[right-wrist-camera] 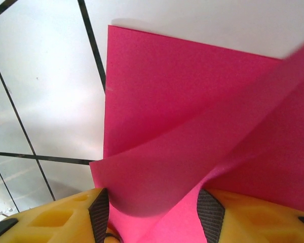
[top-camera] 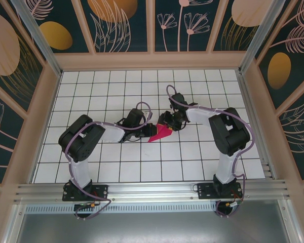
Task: Fold a paper plane with a square sheet of paper (pick it up from the middle)
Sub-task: Fourth fold the wing at the center of the table.
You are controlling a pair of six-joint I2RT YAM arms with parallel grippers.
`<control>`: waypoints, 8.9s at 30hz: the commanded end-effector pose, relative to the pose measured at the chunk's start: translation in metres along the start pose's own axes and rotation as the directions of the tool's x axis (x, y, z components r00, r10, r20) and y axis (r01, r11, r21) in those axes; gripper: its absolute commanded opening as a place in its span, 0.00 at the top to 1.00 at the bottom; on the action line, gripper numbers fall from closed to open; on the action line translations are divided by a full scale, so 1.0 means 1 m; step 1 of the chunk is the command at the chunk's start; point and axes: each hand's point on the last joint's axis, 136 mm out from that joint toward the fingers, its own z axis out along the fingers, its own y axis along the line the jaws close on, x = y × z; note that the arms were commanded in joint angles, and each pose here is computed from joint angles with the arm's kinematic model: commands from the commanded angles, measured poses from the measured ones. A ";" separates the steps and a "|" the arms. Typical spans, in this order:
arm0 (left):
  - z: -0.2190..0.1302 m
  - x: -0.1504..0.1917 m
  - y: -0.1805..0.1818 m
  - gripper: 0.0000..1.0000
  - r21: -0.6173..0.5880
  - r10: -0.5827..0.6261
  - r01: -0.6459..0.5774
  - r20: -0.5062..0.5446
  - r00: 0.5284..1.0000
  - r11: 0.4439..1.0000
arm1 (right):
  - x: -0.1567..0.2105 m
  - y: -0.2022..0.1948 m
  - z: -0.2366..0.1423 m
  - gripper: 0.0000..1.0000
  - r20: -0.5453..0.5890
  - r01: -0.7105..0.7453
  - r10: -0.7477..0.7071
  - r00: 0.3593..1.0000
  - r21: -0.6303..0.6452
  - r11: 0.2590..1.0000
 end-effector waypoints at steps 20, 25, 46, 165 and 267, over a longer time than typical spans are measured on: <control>0.001 0.002 0.008 0.88 -0.040 -0.005 0.004 -0.017 1.000 0.999 | 0.028 -0.070 0.026 0.61 -0.078 -0.054 0.075 0.994 0.245 0.968; -0.001 0.001 0.008 0.88 -0.047 -0.003 0.003 -0.016 1.000 0.999 | 0.028 -0.070 0.028 0.59 -0.094 -0.040 0.065 0.993 0.246 0.969; -0.019 -0.021 -0.027 0.86 0.054 0.032 -0.035 0.058 0.998 0.998 | 0.035 -0.082 0.042 0.53 -0.135 -0.043 0.085 0.987 0.288 0.957; 0.003 0.043 0.063 1.00 -0.250 -0.070 0.032 -0.143 0.987 0.968 | -0.015 -0.028 0.000 1.00 0.075 0.102 -0.088 0.993 -0.204 0.974; -0.013 0.031 -0.010 0.76 -0.046 0.010 -0.017 -0.163 0.987 0.999 | 0.012 -0.065 0.041 1.00 -0.030 -0.082 0.083 0.996 0.016 0.996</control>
